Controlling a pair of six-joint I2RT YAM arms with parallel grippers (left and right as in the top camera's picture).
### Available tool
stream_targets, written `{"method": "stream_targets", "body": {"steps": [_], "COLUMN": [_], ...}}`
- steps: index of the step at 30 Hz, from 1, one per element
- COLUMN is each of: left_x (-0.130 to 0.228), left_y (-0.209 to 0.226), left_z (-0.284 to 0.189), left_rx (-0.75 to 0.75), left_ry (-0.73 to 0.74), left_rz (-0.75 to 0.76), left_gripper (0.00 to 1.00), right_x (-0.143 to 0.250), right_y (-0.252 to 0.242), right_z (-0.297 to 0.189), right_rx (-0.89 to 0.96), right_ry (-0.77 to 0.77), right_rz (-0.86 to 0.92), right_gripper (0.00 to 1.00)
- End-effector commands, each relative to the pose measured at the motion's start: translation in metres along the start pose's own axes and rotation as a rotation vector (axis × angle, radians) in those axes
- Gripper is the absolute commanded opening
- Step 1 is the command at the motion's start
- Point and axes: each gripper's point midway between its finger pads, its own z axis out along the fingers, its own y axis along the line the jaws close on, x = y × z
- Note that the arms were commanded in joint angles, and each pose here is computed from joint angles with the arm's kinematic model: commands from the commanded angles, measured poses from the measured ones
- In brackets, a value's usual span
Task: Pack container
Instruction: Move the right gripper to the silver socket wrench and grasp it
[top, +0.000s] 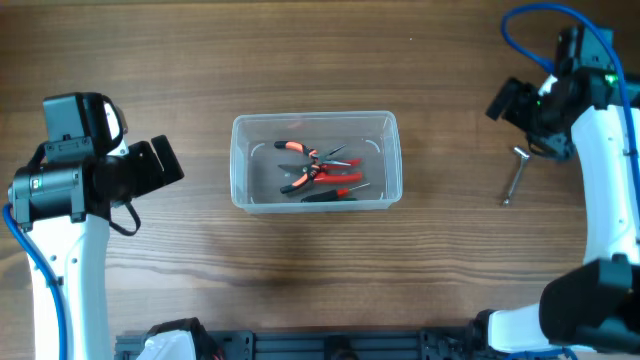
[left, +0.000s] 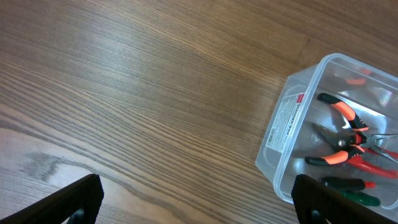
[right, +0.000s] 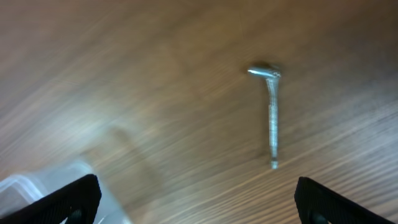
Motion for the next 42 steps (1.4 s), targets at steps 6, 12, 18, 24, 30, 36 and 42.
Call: {"method": "stream_targets", "body": {"steps": [6, 12, 18, 24, 30, 36, 42], "left_x": [-0.003, -0.001, -0.001, -0.001, -0.001, -0.001, 0.000], "left_y": [0.001, 0.001, 0.001, 0.001, 0.001, 0.001, 0.001], "left_z": [-0.001, -0.001, -0.001, -0.001, -0.001, -0.001, -0.001], "left_rx": [0.000, -0.001, -0.001, -0.001, -0.001, -0.001, -0.002], "left_ry": [-0.005, 0.000, 0.000, 0.001, 0.001, 0.001, 0.006], "left_rz": [-0.021, -0.021, -0.021, -0.022, -0.021, -0.022, -0.022], "left_gripper": [1.00, 1.00, 1.00, 1.00, 1.00, 1.00, 1.00], "right_x": [0.025, 0.036, 0.045, 0.048, 0.046, 0.045, 0.045], "right_y": [-0.050, -0.064, -0.069, -0.078, -0.078, -0.078, -0.078], "right_z": [0.086, 0.123, 0.149, 0.162, 0.166, 0.167, 0.167], "right_rx": [0.064, 0.101, 0.126, 0.170, 0.162, 0.161, 0.161], "right_ry": [0.203, 0.289, 0.343, 0.355, 0.352, 0.348, 0.349], "right_rz": [0.044, 0.103, 0.104, 0.098, 0.071, 0.067, 0.068], "right_gripper": [1.00, 1.00, 1.00, 1.00, 0.94, 0.56, 0.24]}}
